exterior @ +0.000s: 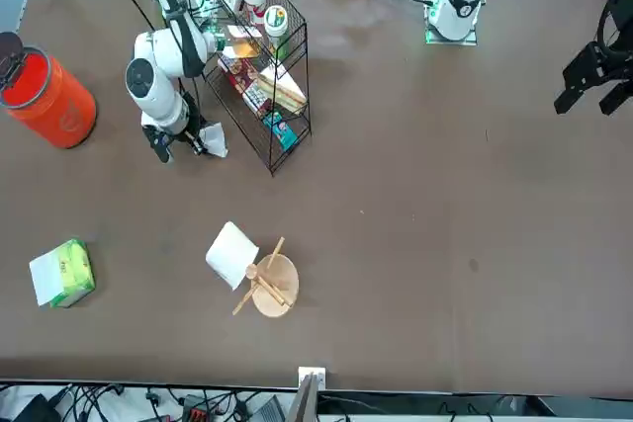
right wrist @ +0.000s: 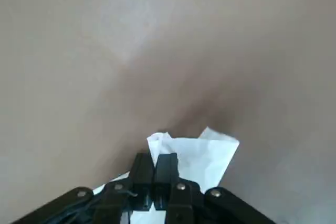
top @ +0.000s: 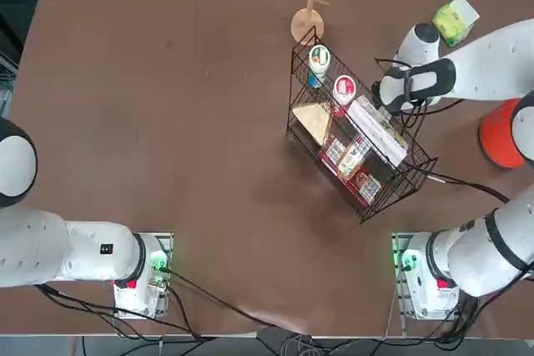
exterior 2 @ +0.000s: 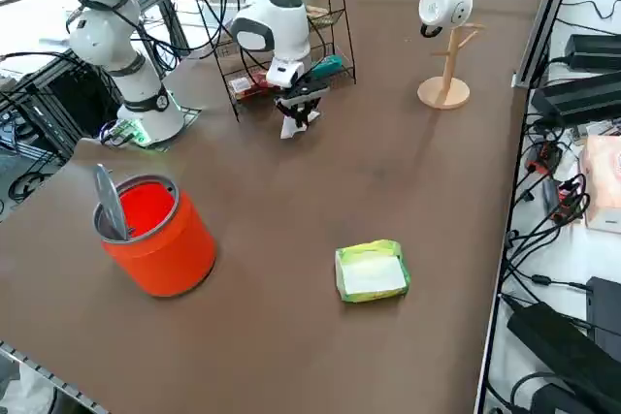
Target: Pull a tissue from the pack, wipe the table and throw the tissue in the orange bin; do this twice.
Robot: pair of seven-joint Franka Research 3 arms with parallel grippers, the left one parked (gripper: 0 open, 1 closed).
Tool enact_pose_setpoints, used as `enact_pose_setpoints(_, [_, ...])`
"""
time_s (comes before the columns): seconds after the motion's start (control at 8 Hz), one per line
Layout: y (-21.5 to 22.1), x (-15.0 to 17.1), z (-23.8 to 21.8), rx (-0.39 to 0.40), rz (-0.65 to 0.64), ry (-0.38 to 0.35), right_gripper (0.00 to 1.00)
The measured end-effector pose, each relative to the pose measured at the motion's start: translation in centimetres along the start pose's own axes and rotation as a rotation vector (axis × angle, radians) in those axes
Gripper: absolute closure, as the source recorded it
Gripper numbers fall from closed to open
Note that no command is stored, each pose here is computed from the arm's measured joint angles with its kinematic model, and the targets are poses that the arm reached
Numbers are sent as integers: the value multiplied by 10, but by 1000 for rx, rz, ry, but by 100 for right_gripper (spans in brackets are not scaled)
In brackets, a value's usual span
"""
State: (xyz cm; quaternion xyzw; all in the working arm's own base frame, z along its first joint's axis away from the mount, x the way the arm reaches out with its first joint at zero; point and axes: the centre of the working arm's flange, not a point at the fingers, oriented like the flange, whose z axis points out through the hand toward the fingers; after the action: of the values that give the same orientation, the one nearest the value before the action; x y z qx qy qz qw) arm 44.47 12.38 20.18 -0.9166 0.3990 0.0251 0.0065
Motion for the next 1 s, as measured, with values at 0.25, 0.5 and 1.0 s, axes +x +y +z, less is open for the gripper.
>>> enact_pose_setpoints(0.25, [-2,0,-1,4,3,2,97])
enact_pose_setpoints(0.5, [-4,-2,-2,3,-3,2,98])
enact_pose_setpoints(1.0, [-2,-2,1,-10,-1,-5,98])
